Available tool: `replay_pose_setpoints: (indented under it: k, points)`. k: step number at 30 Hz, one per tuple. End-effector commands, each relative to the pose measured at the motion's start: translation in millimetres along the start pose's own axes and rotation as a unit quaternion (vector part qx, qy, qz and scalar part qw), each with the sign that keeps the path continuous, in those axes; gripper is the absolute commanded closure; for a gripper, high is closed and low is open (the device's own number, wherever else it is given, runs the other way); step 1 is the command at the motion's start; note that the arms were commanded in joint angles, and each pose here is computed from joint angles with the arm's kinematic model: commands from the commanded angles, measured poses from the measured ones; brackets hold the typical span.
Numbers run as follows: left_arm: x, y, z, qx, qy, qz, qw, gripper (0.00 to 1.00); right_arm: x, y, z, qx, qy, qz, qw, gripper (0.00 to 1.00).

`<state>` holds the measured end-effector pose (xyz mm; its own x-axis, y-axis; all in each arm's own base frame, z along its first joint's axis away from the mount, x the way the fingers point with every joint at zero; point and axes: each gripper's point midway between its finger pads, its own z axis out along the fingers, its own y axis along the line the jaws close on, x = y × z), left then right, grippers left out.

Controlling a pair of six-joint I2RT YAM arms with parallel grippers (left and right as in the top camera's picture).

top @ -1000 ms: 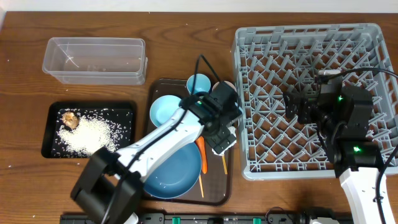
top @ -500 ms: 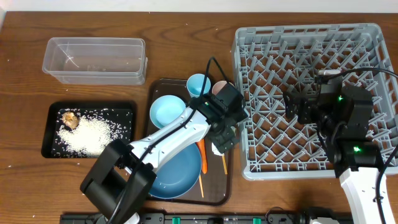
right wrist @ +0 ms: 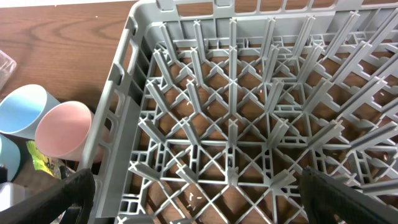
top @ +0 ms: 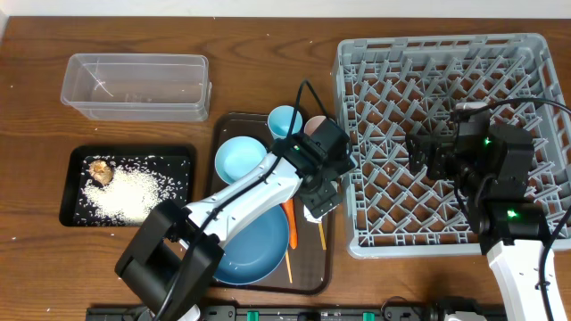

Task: Sort waste into correct bins and load items into the dishwasher rack
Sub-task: 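Grasp the white tissue beside the carrot with the left gripper, then carry the tissue left and drop it into the clear plastic bin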

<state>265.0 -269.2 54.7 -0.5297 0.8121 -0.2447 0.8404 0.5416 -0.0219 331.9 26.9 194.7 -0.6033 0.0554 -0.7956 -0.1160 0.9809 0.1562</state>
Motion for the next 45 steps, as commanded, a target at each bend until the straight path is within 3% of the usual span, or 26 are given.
replay_pose_setpoints:
  k: [1,5,12,21,25,34,39,41,45]
  points:
    - [-9.6,10.0,-8.8,-0.026,-0.002,0.004,1.000,0.09,-9.8,2.8,-2.2,-0.002,-0.012,-0.011,1.000,0.01]
    - [-5.2,26.9,-12.0,-0.070,0.009,0.010,0.997,0.08,-9.6,2.7,-2.1,-0.002,-0.012,-0.011,1.000,0.01]
    - [0.6,-20.3,-6.5,0.096,-0.010,0.079,0.992,0.08,-1.2,2.3,-2.1,-0.001,0.005,-0.007,1.000,0.01]
    - [25.1,-8.9,30.8,0.114,0.037,0.138,0.983,0.09,0.5,2.3,-2.1,-0.001,0.009,-0.018,1.000,0.01]
    - [36.1,-0.7,51.5,0.124,0.058,0.132,0.982,0.11,0.7,2.3,-2.1,-0.001,0.009,-0.018,1.000,0.01]
    - [34.2,5.5,44.7,0.119,0.051,0.125,0.984,0.52,-2.0,1.3,-2.1,0.002,0.004,-0.019,1.000,0.01]
    - [28.1,5.6,25.6,0.112,0.039,0.120,0.986,0.88,-2.6,-1.9,-2.1,0.011,0.002,-0.019,1.000,0.01]
    - [24.4,5.7,15.4,0.106,0.028,0.115,0.987,0.94,-2.9,-1.9,-2.1,0.011,0.002,-0.019,1.000,0.01]
    - [13.7,7.6,-10.1,0.087,-0.004,0.113,0.990,0.94,-2.7,-1.9,-2.1,0.011,0.002,-0.019,1.000,0.01]
